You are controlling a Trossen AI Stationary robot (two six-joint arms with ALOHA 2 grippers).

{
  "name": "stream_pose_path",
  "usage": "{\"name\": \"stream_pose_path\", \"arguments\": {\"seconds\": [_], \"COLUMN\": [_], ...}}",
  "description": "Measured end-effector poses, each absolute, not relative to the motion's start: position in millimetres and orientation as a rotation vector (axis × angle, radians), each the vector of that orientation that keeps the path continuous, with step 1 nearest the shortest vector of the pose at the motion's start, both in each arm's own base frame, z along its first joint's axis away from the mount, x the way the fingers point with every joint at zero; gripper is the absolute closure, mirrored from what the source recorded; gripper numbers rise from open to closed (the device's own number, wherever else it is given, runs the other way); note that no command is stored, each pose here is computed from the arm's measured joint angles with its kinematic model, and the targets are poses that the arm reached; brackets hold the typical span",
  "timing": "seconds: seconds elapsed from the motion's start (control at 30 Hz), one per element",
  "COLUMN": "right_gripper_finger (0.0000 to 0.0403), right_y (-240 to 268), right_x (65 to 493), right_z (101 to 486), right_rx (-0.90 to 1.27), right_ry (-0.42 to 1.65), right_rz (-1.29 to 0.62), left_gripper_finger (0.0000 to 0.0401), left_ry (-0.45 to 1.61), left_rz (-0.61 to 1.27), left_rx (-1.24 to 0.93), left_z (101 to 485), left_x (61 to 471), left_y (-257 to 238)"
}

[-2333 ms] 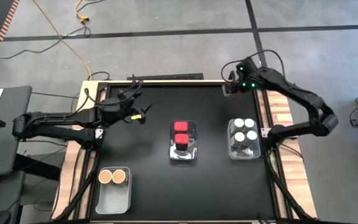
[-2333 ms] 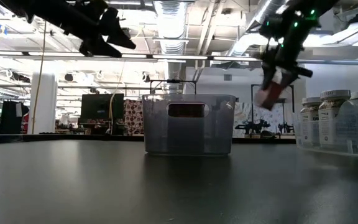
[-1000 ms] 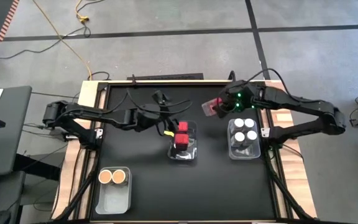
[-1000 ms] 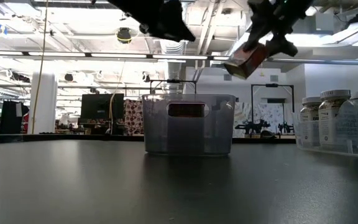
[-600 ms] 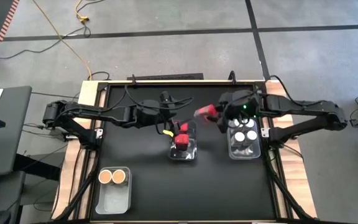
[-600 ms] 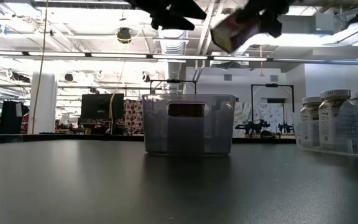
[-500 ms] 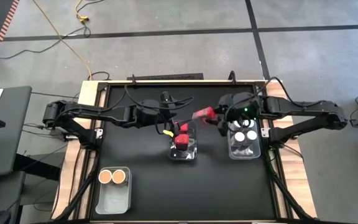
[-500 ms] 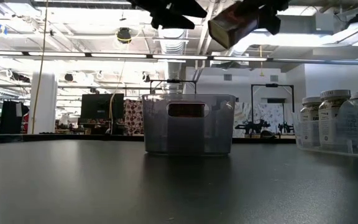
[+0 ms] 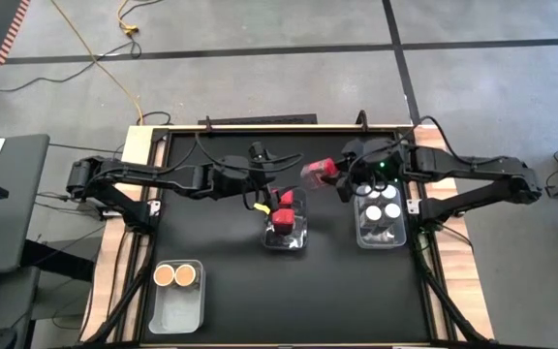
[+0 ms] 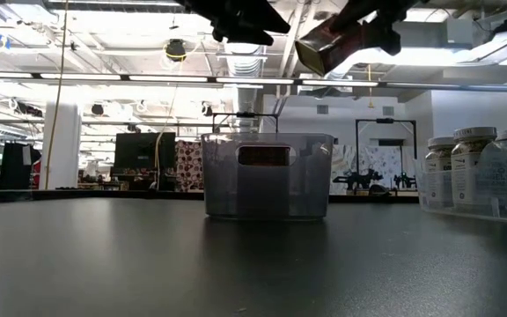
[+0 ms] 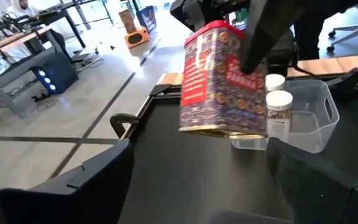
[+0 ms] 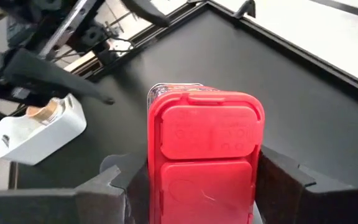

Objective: Sort spices by type
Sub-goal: Put the red seasoning can into the black bin

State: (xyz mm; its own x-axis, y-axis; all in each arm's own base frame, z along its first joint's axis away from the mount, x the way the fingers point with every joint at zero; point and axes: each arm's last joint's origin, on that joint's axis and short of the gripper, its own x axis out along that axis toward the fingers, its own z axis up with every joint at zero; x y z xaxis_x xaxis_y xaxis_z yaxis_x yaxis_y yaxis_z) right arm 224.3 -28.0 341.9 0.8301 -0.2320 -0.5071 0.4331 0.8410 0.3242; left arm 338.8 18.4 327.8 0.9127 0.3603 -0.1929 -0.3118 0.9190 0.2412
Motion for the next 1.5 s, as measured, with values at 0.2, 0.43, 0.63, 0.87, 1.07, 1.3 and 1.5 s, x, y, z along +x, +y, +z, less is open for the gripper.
{"name": "stream_pose_path", "arguments": {"seconds": [0.2,0.43,0.63,0.87,1.07,1.3,1.5], "right_gripper_finger": [0.0163,0.0163,0.0163,0.0163,0.0163,0.0163,0.0163], "right_y": [-27.8,-15.6,-0.3,24.5,48.0,64.8,61.0], "right_x": [224.4,230.3,244.9,259.4,282.0,319.4,357.3], "right_z": [341.8,338.8,328.3,317.1,326.2,325.4,319.0], "right_rx": [0.447,0.432,0.407,0.374,0.308,0.217,0.149], "right_ry": [0.473,0.497,0.544,0.633,0.708,0.834,0.943], "right_rz": [-0.363,-0.304,-0.248,-0.175,-0.109,-0.086,-0.109], "left_gripper_finger": [0.0056,0.0056,0.0056,0.0056,0.0056,0.0056,0.0056], "left_ry": [0.272,0.290,0.282,0.429,0.389,0.267,0.203], "left_rz": [0.344,0.388,0.391,0.321,0.210,0.098,0.050], "left_rx": [0.221,0.215,0.092,0.024,-0.080,-0.208,-0.274], "left_z": [324.6,330.9,346.7,343.3,320.0,292.7,284.9], "left_x": [338.1,328.5,305.7,268.3,233.7,189.9,157.9], "left_y": [17.9,13.7,4.4,-18.2,-42.0,-55.3,-51.4]}}
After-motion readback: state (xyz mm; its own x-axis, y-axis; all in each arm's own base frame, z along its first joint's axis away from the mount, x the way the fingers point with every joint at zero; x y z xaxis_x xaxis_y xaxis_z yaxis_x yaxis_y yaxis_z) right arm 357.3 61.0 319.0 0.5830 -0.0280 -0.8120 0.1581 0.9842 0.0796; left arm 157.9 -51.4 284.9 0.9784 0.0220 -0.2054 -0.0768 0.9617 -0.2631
